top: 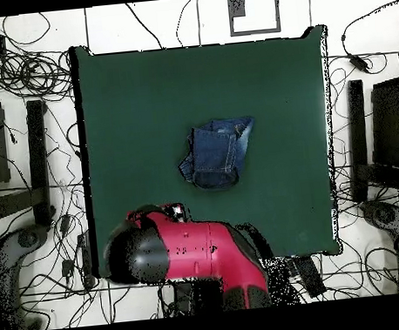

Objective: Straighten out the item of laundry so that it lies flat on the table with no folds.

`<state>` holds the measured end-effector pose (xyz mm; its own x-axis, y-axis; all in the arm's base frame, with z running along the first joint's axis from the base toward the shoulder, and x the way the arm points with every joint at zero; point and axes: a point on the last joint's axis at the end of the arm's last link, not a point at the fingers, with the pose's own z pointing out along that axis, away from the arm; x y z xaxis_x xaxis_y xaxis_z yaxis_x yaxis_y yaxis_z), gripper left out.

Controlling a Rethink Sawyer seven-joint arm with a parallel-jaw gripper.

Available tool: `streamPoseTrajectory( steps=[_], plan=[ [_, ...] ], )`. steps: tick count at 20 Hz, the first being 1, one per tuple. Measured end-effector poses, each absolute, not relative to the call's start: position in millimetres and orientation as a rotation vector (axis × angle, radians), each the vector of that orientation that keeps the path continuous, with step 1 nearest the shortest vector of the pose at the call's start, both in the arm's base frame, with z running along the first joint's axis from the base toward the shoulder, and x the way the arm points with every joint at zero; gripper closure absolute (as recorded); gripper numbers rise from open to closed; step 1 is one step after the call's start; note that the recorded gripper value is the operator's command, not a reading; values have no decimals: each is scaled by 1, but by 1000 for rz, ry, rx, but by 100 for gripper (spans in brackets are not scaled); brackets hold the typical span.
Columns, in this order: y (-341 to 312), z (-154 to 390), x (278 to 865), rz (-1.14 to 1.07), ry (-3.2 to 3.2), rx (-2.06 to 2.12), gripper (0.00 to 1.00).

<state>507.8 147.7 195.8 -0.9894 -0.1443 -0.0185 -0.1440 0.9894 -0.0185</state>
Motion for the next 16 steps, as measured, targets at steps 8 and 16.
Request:
streamPoseTrajectory(
  steps=[8, 16],
  plan=[
    [145, 148, 552, -64, 3139, -232, 0],
    [147, 94, 581, -113, 3167, -261, 0]
  ],
)
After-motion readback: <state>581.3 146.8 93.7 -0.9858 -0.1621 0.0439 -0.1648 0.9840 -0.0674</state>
